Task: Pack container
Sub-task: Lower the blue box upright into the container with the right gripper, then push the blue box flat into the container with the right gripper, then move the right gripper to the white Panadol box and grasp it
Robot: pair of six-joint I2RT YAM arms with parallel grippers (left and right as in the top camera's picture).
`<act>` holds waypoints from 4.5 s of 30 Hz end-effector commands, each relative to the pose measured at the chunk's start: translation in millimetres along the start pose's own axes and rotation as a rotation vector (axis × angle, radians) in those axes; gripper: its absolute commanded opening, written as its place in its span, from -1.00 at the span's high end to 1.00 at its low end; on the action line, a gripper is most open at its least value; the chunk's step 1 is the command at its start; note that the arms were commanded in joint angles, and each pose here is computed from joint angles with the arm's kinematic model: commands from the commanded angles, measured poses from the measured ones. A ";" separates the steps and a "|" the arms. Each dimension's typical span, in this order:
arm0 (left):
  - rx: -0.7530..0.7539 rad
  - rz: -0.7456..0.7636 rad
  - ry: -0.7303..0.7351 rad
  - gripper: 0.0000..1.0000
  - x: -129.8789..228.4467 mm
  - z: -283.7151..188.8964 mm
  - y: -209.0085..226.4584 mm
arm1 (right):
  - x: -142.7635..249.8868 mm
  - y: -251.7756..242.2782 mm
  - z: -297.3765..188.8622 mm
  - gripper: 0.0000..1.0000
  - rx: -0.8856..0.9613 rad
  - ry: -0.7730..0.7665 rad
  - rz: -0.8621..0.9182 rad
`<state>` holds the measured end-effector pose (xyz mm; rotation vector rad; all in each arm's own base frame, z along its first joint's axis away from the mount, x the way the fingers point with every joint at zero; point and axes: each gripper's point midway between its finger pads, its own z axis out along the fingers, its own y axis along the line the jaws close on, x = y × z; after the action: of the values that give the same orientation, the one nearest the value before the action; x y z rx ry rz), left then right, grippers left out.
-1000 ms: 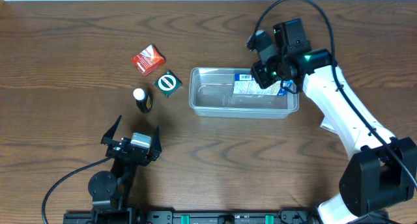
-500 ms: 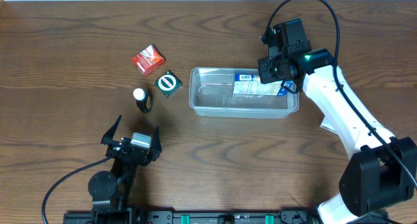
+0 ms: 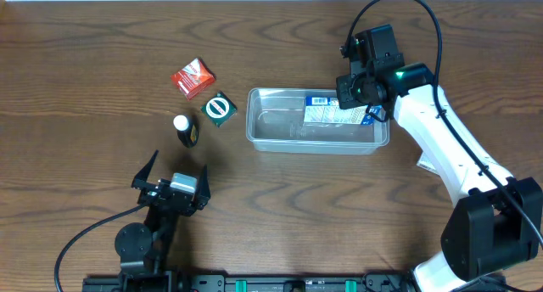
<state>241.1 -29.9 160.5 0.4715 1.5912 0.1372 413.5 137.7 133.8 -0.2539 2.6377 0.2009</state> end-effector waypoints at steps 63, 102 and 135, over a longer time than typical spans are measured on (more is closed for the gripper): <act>0.003 -0.024 0.040 -0.96 16.6 1.8 -3.8 | 84.4 18.3 -17.0 0.81 -0.089 0.392 -0.011; 0.003 -0.024 0.040 -0.96 16.6 1.8 -3.8 | 12.3 -12.3 -99.9 0.08 -0.103 0.246 -0.027; 0.003 -0.024 0.040 -0.96 16.6 1.8 -3.8 | 188.7 -220.6 -57.4 -0.54 0.166 0.484 1.015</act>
<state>241.1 -29.5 160.5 0.4696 1.5919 0.1395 282.1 -100.0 79.7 0.8805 3.0747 0.3440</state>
